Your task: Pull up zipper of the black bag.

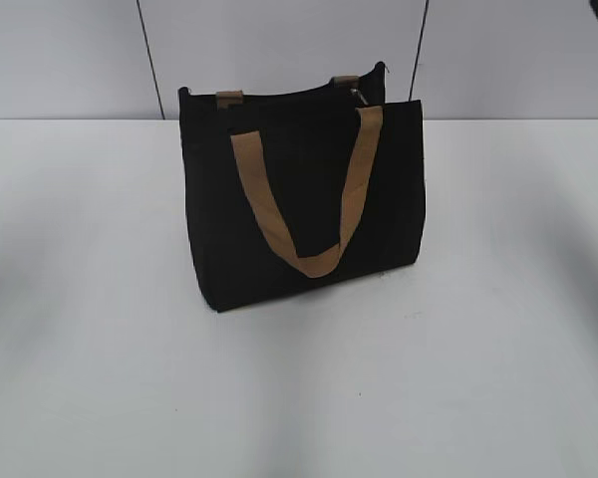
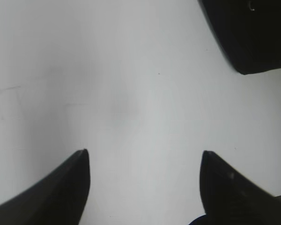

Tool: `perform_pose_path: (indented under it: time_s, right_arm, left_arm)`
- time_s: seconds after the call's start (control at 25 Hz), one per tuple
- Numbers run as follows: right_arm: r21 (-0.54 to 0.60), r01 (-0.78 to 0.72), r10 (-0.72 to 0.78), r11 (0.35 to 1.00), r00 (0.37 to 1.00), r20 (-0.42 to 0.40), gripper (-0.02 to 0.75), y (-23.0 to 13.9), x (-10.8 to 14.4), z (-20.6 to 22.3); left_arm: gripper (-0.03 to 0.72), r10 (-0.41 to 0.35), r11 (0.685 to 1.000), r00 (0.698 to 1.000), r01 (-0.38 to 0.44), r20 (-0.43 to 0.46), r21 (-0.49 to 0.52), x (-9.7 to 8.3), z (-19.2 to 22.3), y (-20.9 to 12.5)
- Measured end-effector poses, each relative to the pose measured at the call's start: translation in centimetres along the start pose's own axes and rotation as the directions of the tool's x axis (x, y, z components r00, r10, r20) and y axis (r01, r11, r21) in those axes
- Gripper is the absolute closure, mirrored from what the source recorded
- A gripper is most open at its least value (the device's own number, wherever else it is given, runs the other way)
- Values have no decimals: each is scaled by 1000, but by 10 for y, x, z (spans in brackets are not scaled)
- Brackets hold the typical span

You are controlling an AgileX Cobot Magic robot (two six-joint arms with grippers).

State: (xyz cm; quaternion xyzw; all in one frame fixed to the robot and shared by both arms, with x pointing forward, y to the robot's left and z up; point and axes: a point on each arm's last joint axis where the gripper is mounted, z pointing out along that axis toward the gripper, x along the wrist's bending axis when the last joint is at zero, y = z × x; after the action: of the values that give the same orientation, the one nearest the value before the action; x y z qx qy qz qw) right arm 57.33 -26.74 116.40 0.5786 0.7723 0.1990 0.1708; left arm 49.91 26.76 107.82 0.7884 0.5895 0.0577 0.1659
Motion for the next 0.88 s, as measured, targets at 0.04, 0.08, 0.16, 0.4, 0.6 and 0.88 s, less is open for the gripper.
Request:
perform_pose_path:
  time_s: [0.04,0.08,0.16,0.4,0.6,0.88]
  right_arm:
    - [1,-16,16,1000,1000,5,272,-6,-1,-5]
    - [12,-26,26,1000,1000,6,272,-15,-1,-7]
    - [39,-37,37,999,999,1,272,-38,3,-14]
    - [50,-77,79,996,997,-27,273,-125,25,-30]
    - [-35,-87,87,996,996,-12,273,-192,40,-39]
    - [-90,-99,99,991,995,-5,273,-259,53,-33]
  left_arm:
    - [144,-7,1000,1000,7,-7,-19,1,-7,-2]
    - [146,-13,999,1000,13,-14,-42,2,-14,-5]
    - [148,-17,996,1000,15,-25,-82,0,-27,-12]
    - [160,-18,986,1000,15,-22,-164,-15,-43,-59]
    - [173,-20,962,999,6,-47,-275,-25,-42,-110]
    - [187,-12,917,997,-19,-76,-399,-37,-36,-168]
